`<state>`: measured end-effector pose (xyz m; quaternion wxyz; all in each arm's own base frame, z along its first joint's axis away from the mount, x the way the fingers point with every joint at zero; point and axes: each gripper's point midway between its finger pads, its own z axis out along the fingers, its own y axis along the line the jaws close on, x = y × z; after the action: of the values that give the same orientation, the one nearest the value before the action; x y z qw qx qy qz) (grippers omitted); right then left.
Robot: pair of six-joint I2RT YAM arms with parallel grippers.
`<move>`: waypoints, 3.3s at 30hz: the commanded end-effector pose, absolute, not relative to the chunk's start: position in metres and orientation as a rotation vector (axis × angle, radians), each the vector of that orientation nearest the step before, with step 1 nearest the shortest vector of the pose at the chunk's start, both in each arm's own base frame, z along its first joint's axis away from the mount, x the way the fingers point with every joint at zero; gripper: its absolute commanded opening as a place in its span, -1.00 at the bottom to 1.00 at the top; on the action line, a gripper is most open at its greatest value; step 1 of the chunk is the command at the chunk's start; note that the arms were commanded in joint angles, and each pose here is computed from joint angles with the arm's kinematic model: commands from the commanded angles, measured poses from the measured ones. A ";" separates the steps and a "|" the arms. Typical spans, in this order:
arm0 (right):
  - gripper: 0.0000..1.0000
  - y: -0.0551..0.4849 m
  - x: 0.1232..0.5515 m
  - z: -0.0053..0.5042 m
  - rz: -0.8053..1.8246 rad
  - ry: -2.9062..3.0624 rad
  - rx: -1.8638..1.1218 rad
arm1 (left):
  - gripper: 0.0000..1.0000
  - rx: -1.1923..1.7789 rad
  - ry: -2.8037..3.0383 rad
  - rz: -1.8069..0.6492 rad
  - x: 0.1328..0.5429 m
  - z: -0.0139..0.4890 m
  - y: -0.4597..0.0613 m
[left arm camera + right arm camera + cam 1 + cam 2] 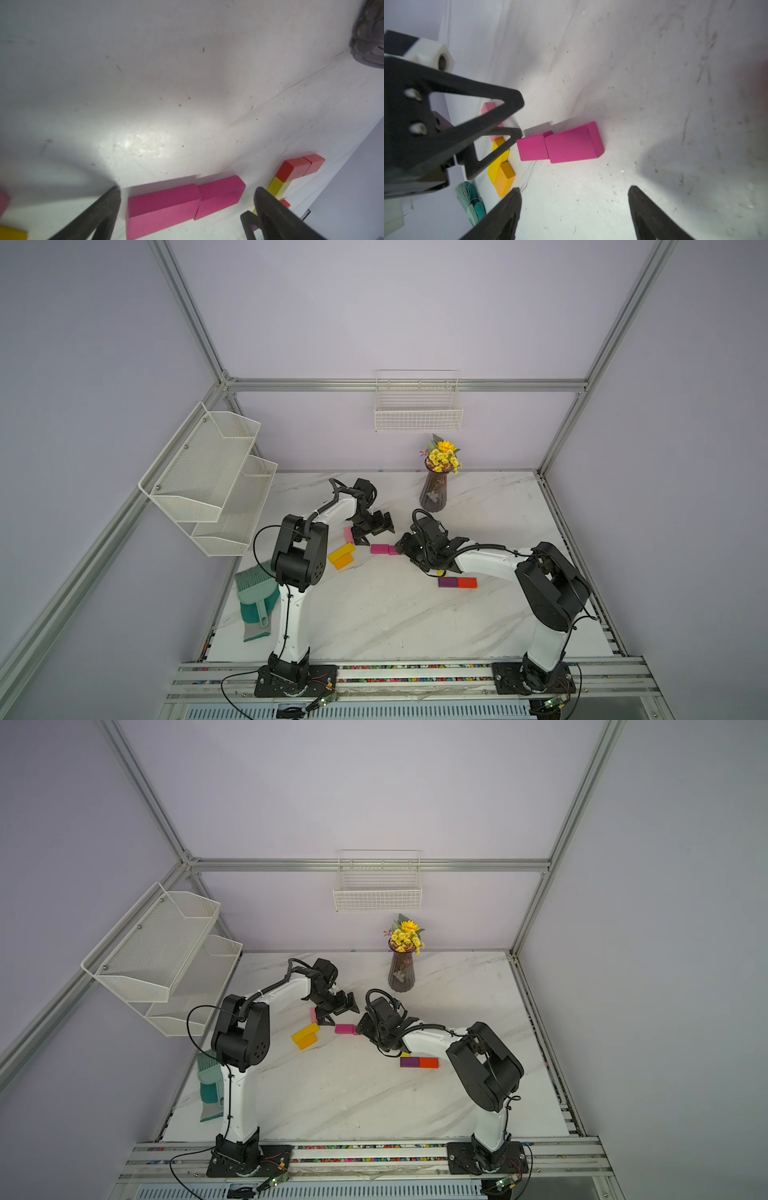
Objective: Assemble the letter c with building blocks
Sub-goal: Assemble the building block at the center of the board.
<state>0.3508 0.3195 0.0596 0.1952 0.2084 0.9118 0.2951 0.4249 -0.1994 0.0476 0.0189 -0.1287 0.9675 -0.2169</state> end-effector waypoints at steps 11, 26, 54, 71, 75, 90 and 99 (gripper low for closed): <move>0.63 0.346 0.349 0.039 0.966 2.489 0.665 | 1.00 -0.517 2.943 -0.781 0.428 0.062 -0.176; 0.61 0.354 0.358 0.034 1.024 2.441 0.677 | 1.00 -0.546 2.948 -0.821 0.425 0.057 -0.180; 0.60 0.353 0.365 0.027 1.052 2.448 0.706 | 1.00 -0.554 2.951 -0.828 0.424 0.056 -0.181; 0.60 0.320 0.371 0.104 1.196 2.282 0.702 | 1.00 -0.541 2.967 -0.859 0.416 0.052 -0.206; 0.60 0.309 0.373 0.108 1.193 2.267 0.717 | 1.00 -0.539 2.970 -0.861 0.415 0.051 -0.209; 0.59 0.297 0.374 0.109 1.197 2.264 0.726 | 1.00 -0.537 2.977 -0.841 0.412 0.051 -0.217; 0.60 0.294 0.372 0.112 1.212 2.264 0.721 | 1.00 -0.537 2.960 -0.821 0.416 0.055 -0.215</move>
<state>0.3732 0.2971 0.0989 0.2289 0.2640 0.8328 0.4293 0.4152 -0.2174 0.0502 0.0014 -0.1684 0.9480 -0.2701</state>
